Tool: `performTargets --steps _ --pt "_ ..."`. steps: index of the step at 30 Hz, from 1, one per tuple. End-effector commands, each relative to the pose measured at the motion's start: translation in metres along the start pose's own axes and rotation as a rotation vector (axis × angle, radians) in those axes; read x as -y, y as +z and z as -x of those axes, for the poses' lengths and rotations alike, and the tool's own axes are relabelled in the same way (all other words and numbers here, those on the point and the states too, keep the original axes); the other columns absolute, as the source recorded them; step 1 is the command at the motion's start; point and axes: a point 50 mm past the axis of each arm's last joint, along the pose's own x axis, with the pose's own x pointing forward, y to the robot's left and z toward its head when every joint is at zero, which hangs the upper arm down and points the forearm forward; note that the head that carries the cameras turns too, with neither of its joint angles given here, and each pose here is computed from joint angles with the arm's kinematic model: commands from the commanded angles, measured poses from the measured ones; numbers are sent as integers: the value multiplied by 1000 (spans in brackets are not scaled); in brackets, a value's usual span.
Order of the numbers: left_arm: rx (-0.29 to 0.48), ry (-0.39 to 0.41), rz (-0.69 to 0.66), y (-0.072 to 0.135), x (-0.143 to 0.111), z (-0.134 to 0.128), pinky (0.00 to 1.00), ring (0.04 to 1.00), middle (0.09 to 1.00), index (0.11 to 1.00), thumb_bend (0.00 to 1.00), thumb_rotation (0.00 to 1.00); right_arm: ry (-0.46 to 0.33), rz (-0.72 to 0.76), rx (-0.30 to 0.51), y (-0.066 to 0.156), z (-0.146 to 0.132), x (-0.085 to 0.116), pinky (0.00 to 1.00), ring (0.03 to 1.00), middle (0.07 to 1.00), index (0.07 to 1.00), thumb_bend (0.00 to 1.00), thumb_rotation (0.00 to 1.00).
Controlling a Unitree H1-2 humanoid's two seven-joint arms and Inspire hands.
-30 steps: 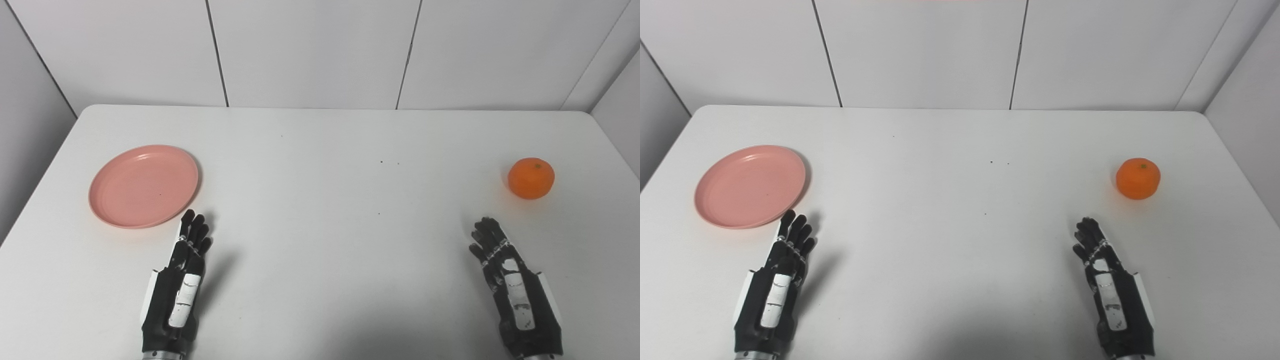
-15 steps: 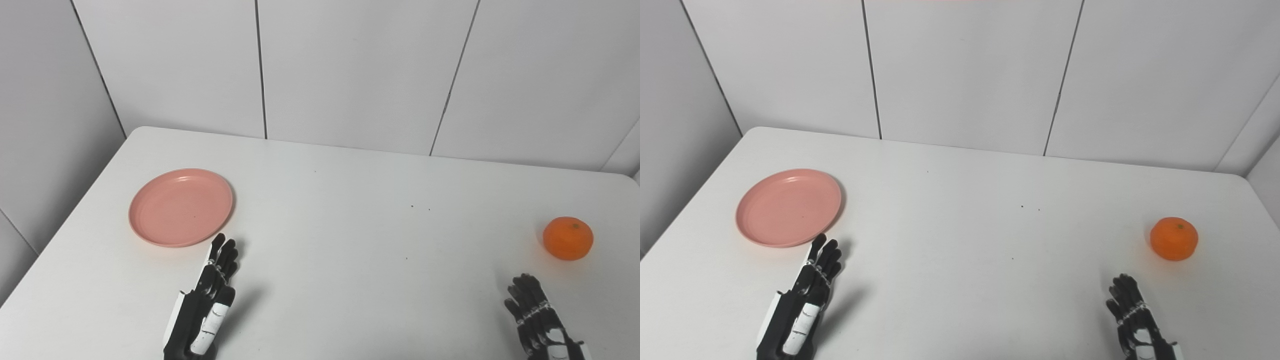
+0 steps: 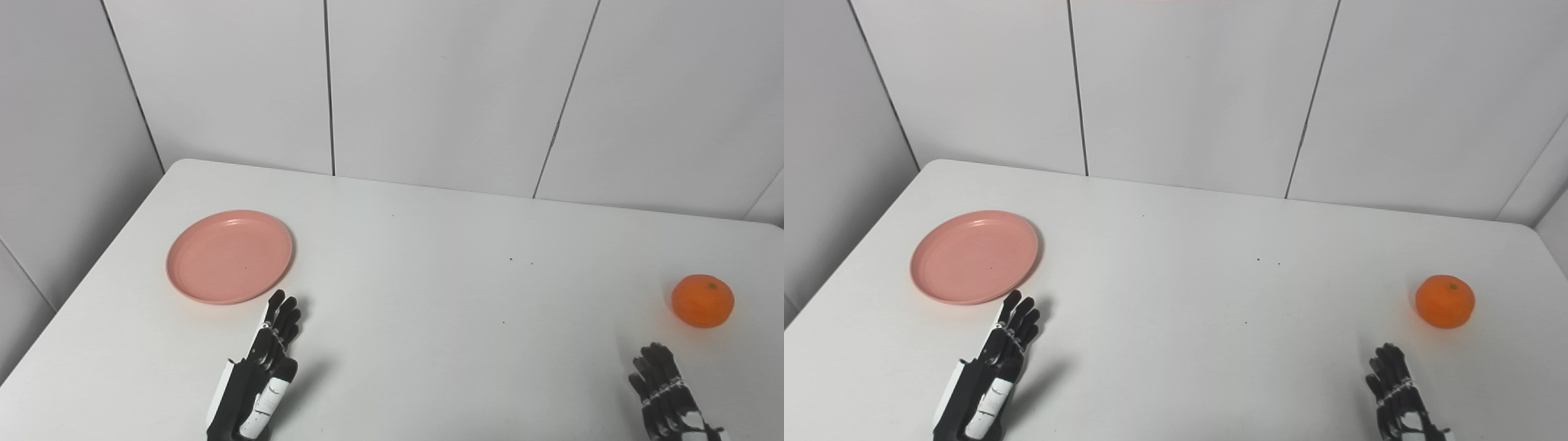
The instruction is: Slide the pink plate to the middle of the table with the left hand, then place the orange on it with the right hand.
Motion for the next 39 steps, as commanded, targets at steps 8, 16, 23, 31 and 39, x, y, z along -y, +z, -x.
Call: performTargets --steps 8,16,23,31,39 --pt "-108 63 154 -21 44 9 986 978 976 975 859 739 -24 9 -83 -18 5 10 972 967 955 949 816 900" --pt "-68 38 169 -7 39 0 989 979 975 970 901 738 -18 3 -86 -21 0 11 975 966 956 947 811 893" --pt "-38 -1 178 11 35 -7 993 974 976 967 944 735 -14 4 -91 -22 3 12 977 973 959 945 807 889" --pt "30 -45 165 36 27 -26 989 958 973 972 900 801 -10 6 -94 -23 3 13 971 974 959 944 816 880" --pt "87 -74 139 56 17 -37 1000 964 988 1000 918 834 -9 1 -95 -25 1 11 964 970 953 941 845 868"
